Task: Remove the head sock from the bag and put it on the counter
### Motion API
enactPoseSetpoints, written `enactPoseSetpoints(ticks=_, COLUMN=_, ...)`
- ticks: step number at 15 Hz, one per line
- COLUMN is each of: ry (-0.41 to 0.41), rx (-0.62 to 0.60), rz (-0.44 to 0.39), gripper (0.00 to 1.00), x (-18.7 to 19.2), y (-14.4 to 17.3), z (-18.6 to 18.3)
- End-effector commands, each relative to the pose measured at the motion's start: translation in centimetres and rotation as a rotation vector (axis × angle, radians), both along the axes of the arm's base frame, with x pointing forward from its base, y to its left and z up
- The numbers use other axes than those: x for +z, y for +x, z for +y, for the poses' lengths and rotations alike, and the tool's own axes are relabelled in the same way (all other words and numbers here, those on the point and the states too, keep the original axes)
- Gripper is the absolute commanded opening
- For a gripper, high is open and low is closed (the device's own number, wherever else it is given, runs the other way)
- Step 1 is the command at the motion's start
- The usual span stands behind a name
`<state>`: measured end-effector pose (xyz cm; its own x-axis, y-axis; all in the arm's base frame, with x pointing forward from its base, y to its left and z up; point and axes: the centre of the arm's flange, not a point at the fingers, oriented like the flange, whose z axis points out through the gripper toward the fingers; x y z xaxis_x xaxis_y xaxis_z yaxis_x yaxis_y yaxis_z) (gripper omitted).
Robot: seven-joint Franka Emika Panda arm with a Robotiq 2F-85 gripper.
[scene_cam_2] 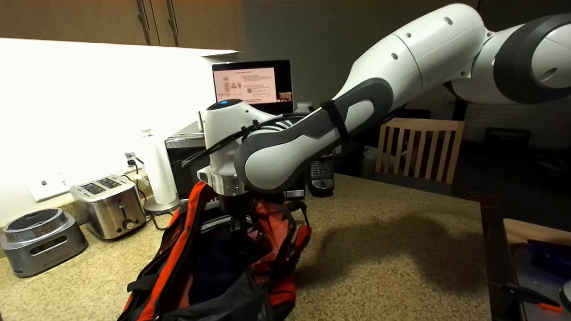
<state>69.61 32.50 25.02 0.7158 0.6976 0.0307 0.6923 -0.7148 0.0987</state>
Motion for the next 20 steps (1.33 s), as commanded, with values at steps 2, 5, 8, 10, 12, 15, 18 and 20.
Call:
enactPoseSetpoints(ticks=2, ry=-0.018, rx=0.034, rz=0.005, gripper=1.00, x=-0.9, y=0.7, z=-0.4)
enactPoseSetpoints(ticks=5, ry=-0.023, rx=0.038, rz=0.009, gripper=1.00, x=-1.4, y=0.8, z=-0.6)
enactPoseSetpoints(ticks=8, ry=-0.023, rx=0.049, rz=0.007, gripper=1.00, x=-1.8, y=1.2, z=-0.6)
enactPoseSetpoints(ticks=10, ry=-0.020, rx=0.057, rz=0.004, gripper=1.00, x=-2.0, y=1.6, z=-0.5)
enactPoseSetpoints(ticks=12, ry=-0.017, rx=0.064, rz=0.004, gripper=1.00, x=-2.4, y=2.0, z=-0.5)
enactPoseSetpoints(ticks=15, ry=-0.012, rx=0.074, rz=0.004, gripper=0.75, x=-3.0, y=2.4, z=-0.4)
enactPoseSetpoints(ticks=18, ry=-0.011, rx=0.074, rz=0.004, gripper=0.60, x=-3.3, y=2.6, z=-0.3)
enactPoseSetpoints(ticks=20, ry=-0.014, rx=0.065, rz=0.008, gripper=0.47, x=-3.2, y=2.7, z=-0.4)
